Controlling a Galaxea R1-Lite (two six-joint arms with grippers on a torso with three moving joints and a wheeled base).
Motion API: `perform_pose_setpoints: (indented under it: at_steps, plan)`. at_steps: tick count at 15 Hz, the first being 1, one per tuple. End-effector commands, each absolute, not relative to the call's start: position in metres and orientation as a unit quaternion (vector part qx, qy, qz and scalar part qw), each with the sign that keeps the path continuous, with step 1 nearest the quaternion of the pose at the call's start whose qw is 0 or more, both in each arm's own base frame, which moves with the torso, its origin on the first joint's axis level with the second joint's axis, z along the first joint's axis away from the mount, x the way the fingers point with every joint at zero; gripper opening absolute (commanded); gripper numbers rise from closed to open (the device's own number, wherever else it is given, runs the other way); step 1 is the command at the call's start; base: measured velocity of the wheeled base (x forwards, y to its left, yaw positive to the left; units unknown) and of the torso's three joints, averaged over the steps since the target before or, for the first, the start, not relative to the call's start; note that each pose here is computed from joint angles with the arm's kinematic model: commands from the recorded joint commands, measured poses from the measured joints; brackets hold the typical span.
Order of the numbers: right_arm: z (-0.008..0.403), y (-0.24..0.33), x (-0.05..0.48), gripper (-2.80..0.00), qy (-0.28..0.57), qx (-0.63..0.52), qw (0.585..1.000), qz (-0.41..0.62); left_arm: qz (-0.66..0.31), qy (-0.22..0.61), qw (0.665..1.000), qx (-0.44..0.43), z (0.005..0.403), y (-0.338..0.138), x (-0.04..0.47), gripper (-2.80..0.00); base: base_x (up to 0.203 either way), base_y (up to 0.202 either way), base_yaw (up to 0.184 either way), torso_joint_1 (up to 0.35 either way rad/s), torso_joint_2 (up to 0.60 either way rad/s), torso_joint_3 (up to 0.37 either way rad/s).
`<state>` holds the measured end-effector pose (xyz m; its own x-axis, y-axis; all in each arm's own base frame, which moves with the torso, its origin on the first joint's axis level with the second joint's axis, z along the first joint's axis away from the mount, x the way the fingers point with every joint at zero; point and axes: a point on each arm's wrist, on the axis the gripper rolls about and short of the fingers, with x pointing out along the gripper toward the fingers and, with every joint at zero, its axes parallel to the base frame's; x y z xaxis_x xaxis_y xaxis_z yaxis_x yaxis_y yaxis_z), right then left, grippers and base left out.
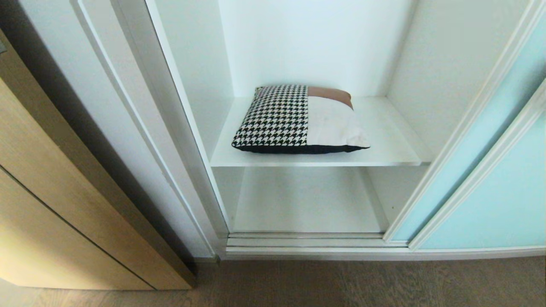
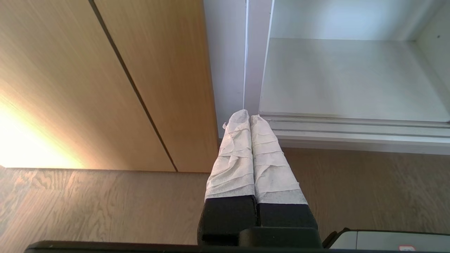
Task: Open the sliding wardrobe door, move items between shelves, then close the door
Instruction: Close the door
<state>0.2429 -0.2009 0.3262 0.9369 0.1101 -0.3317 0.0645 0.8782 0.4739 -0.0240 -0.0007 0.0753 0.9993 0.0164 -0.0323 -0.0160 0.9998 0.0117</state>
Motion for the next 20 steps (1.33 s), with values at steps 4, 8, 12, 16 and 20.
perform_pose_setpoints:
  at_steps: [4,8,12,16,20]
  plan:
    - [0.317,-0.213,0.259,-2.80,0.188,0.250,0.950,-0.009,0.009,0.017,1.000,0.006,0.075,-0.001,-0.024,-2.80,0.000,0.000,0.000,0.000,0.00,0.000]
    - [0.318,-0.213,0.279,-2.80,0.185,0.260,0.948,-0.012,0.008,0.017,1.000,0.006,0.075,-0.001,-0.024,-2.80,0.000,0.000,0.000,0.000,0.00,0.000]
    - [0.314,-0.213,0.302,-2.80,0.171,0.252,0.951,-0.043,0.009,0.017,1.000,0.006,0.075,-0.001,-0.024,-2.80,0.000,0.000,0.000,0.000,0.00,0.000]
    - [0.309,-0.217,0.313,-2.80,0.161,0.246,0.954,-0.052,0.008,0.017,1.000,0.006,0.075,-0.001,-0.024,-2.80,0.000,0.000,0.000,0.000,0.00,0.000]
    - [0.307,-0.216,0.329,-2.80,0.133,0.253,0.954,-0.086,0.008,0.017,1.000,0.006,0.075,-0.001,-0.024,-2.80,0.000,0.000,0.000,0.000,0.00,0.000]
